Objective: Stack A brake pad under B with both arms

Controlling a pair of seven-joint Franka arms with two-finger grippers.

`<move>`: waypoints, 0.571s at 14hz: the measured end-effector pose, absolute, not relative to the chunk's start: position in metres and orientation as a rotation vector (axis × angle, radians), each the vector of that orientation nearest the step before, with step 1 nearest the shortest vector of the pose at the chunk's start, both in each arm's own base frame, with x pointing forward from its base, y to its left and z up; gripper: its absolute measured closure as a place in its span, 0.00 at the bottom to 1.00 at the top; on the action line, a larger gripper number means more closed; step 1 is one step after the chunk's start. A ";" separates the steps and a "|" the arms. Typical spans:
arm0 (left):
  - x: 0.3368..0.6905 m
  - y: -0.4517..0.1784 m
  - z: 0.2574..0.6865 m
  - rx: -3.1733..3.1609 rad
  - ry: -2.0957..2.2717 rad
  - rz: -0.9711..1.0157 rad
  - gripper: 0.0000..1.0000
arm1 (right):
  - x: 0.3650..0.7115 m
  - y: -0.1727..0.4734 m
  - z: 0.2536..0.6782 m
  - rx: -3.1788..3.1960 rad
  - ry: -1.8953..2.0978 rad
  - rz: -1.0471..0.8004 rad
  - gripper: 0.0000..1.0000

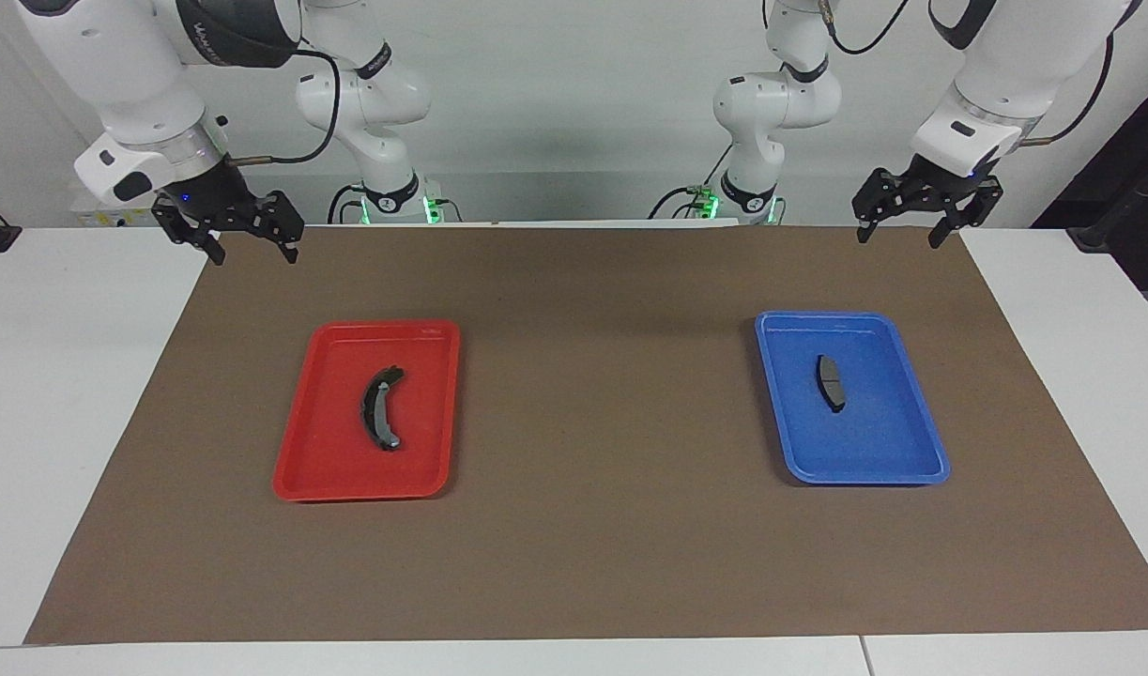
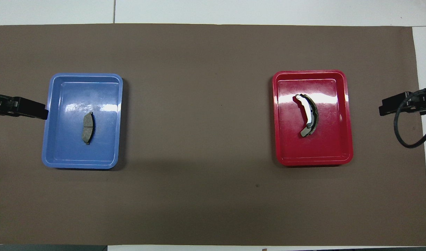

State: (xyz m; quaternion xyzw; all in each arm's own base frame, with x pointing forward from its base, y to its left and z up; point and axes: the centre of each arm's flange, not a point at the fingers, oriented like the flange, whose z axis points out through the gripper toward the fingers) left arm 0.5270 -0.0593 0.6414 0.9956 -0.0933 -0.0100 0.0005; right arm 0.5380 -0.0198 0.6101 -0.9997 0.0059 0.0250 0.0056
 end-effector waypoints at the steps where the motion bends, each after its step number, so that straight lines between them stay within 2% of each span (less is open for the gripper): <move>1: 0.527 -0.059 0.641 3.127 -0.291 -0.031 0.00 | 0.538 -0.020 0.610 -3.129 0.018 0.078 0.01; 8: 0.527 -0.059 0.641 3.128 -0.284 -0.032 0.00 | 0.537 -0.019 0.608 -3.129 0.016 0.092 0.01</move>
